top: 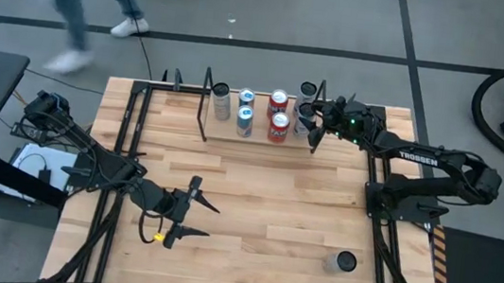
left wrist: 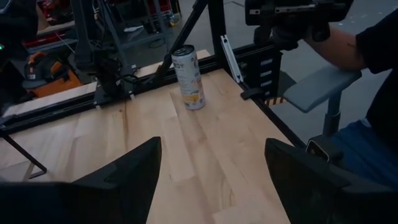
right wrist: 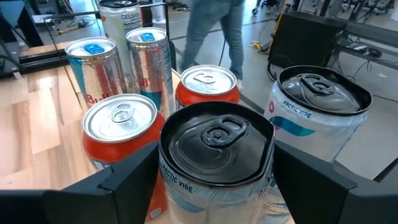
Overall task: Place canned beverage on shelf
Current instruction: Put the white blue soda can aligned with the other white blue soda can, then put the white yellow soda can on the shelf aligned with the other white yellow soda can
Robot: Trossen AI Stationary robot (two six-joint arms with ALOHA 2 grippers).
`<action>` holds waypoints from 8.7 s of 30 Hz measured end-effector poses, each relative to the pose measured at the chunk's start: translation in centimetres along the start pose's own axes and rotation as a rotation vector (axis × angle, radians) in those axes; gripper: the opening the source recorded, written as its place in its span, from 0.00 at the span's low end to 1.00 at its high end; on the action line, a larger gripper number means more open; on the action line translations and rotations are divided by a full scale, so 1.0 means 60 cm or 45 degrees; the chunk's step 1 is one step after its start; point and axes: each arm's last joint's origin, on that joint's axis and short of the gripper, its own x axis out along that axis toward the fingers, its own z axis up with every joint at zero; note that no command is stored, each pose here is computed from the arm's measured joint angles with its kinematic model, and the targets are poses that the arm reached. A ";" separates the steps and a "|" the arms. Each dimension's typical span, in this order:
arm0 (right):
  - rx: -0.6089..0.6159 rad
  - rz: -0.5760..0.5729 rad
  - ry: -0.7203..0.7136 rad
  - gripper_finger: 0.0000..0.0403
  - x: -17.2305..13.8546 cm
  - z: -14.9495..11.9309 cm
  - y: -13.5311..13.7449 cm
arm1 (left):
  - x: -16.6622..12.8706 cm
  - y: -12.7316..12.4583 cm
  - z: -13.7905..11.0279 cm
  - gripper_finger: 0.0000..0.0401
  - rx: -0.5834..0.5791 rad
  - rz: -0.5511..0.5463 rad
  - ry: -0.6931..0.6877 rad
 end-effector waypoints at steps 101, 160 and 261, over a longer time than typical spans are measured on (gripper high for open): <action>0.081 1.024 -0.278 0.95 -0.197 0.060 0.104 | 0.000 0.000 0.002 0.71 -0.016 0.001 -0.013; 0.192 1.638 -0.255 0.95 -0.322 0.046 0.133 | 0.000 0.001 0.010 0.71 -0.282 -0.001 -0.078; 0.036 1.033 0.821 0.80 -0.376 -0.169 0.329 | 0.000 0.001 0.010 0.71 -0.367 -0.003 -0.076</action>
